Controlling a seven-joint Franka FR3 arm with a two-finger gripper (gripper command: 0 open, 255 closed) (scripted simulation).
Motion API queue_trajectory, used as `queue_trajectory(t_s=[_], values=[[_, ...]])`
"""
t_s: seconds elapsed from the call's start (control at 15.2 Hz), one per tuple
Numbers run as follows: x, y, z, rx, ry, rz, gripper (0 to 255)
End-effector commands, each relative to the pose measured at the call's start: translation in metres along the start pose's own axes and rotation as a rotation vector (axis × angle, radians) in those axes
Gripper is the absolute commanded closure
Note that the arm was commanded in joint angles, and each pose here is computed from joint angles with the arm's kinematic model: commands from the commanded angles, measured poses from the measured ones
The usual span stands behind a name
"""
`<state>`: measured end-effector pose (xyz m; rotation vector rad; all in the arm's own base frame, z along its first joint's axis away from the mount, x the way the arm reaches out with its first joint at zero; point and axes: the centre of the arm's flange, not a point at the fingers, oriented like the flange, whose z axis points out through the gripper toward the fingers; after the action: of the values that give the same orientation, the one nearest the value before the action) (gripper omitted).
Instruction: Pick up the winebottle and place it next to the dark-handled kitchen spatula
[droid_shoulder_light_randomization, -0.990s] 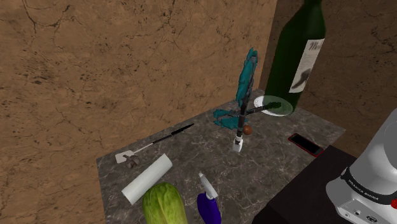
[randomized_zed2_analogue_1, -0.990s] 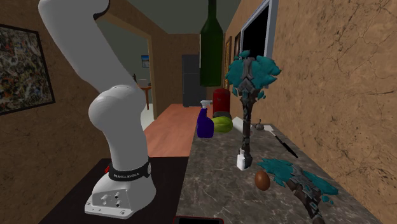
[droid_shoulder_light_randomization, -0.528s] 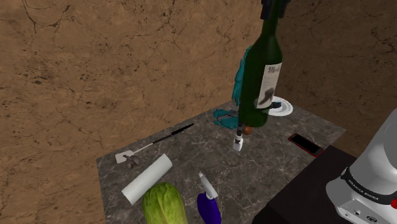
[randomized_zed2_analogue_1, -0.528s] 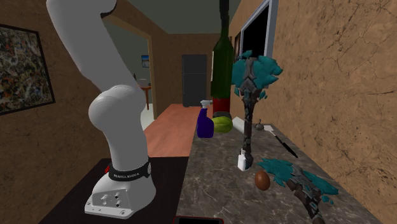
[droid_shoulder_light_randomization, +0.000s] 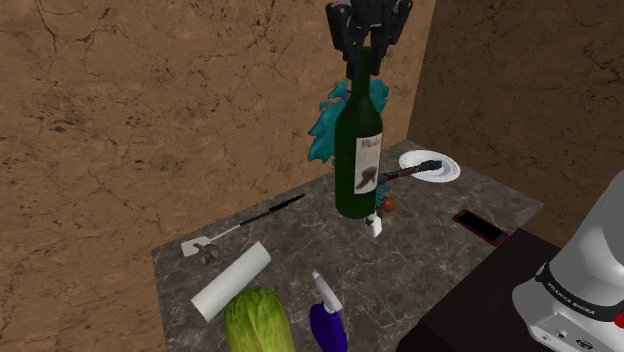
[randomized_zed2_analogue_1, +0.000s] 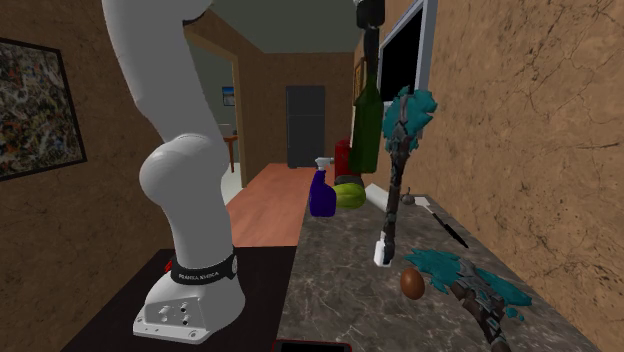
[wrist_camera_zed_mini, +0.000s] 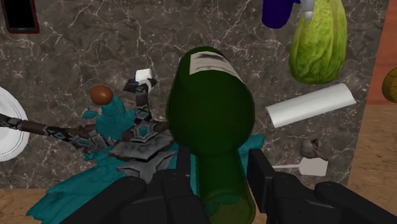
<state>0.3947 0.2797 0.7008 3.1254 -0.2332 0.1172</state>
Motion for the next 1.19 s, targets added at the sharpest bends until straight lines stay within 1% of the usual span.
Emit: queue_trajectory(t_s=[0.0, 1.12], values=[[0.014, -0.012, 0.017, 0.001, 0.001, 0.0, 255], [0.128, -0.138, 0.165, 0.001, 0.001, 0.0, 255]])
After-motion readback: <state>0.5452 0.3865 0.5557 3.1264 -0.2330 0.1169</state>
